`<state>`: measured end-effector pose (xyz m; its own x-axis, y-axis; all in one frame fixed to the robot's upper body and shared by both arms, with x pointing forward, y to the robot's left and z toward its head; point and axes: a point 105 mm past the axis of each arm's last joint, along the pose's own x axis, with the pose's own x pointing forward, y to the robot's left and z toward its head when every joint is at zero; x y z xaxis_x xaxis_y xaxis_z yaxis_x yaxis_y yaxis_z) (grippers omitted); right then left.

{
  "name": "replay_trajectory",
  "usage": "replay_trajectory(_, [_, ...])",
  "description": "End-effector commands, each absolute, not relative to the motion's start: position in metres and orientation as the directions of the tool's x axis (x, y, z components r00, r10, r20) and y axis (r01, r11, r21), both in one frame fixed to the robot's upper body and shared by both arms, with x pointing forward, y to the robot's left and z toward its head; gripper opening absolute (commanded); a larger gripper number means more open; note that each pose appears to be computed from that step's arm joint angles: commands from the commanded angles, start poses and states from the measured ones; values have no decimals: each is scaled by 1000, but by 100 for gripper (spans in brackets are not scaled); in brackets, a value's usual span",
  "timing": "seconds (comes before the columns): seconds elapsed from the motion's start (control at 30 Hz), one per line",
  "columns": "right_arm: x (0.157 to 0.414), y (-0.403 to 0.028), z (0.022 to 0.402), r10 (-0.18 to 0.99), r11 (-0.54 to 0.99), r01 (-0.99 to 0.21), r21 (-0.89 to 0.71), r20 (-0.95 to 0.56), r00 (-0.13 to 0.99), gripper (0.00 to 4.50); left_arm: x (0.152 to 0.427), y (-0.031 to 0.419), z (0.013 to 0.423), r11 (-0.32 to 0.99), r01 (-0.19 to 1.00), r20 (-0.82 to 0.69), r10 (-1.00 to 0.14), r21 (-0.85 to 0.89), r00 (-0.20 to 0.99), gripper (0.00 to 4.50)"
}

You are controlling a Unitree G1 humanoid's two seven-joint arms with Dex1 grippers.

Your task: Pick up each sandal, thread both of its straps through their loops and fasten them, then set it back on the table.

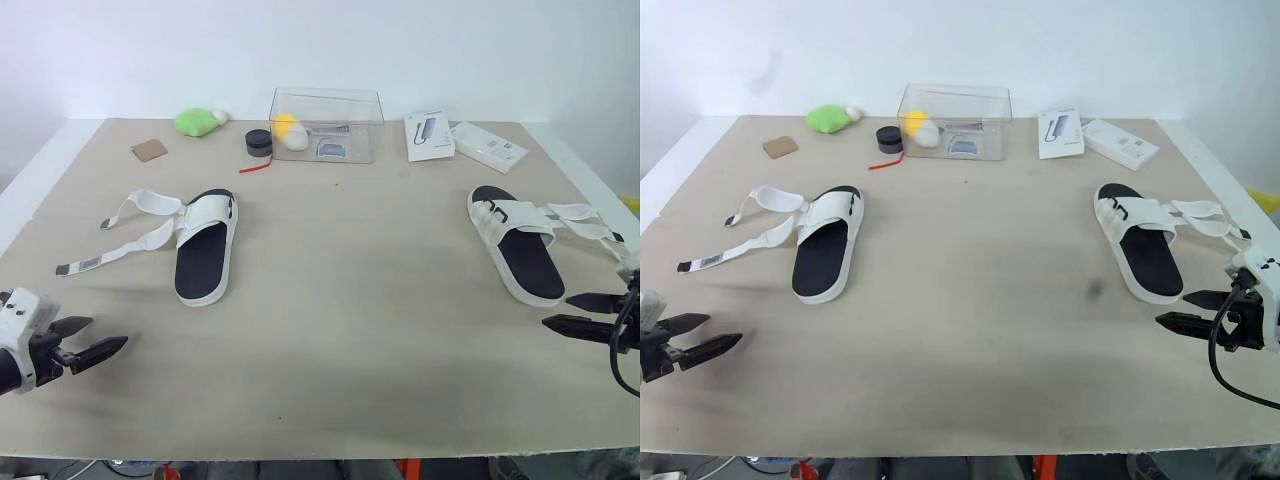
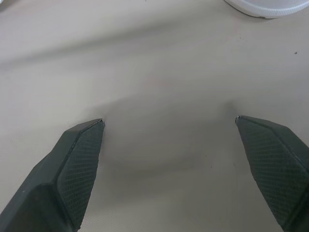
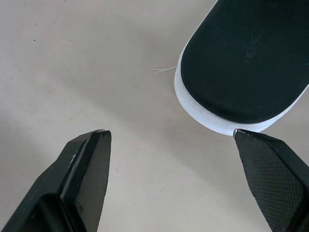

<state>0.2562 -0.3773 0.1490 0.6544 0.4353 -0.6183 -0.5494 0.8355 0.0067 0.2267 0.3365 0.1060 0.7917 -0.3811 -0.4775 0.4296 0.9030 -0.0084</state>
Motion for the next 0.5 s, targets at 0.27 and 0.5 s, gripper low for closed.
replay_trajectory(0.27, [257,-379,160,432,834,-552,-19,-601,673,435,231,339,118,905,424,-421,-394,-26,817,450])
replay_trajectory(0.5, [257,-379,161,434,834,-551,-19,-594,677,435,232,339,118,905,425,-420,-397,-30,816,450])
